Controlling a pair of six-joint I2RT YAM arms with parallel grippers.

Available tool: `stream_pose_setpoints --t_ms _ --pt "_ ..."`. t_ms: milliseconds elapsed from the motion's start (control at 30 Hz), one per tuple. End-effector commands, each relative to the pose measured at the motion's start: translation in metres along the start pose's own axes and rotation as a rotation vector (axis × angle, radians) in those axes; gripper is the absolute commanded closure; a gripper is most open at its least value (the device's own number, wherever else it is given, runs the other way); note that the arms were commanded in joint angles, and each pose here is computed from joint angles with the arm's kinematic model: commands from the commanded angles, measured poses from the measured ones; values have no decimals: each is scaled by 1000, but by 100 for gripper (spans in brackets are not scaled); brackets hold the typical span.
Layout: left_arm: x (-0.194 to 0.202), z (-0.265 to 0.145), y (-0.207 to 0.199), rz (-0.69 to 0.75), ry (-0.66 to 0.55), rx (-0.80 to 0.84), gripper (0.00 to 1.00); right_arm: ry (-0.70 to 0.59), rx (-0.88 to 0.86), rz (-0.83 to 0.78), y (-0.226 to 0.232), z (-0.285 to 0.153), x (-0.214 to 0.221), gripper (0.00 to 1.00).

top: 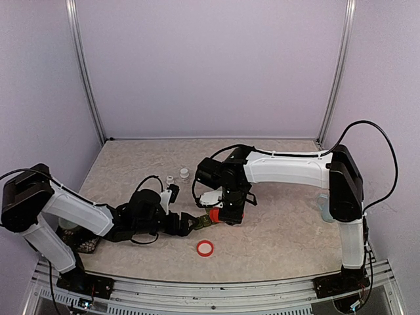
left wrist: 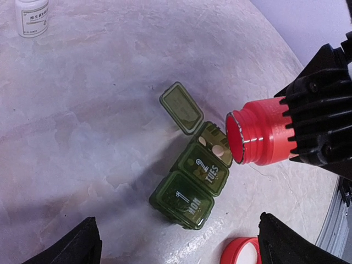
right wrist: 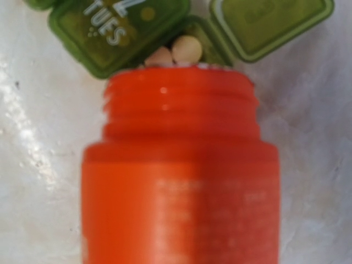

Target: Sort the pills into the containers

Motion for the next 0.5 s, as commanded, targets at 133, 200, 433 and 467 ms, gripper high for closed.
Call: stream_pose_setpoints --t_ms 133,200,433,467 --pt "-11 2 -8 17 -20 28 4 -33 23 0 -2 -8 -7 69" --pt "-11 1 -8 14 -23 29 4 -51 16 3 -1 -10 -8 69" --pt "-12 -4 -8 9 -30 29 4 -82 10 18 0 -12 -7 70" --pt "-12 -5 -8 9 -30 29 4 -86 12 23 0 -11 -7 70"
Point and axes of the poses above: each gripper's point midway between its finger pads, its own z axis out along the fingers, its own y axis along the line the jaws close on, x = y × z, the point moved 3 cm from there along -z, back along the fingers, and after that the axes turned 3 degrees about z, right-handed, at the moved point
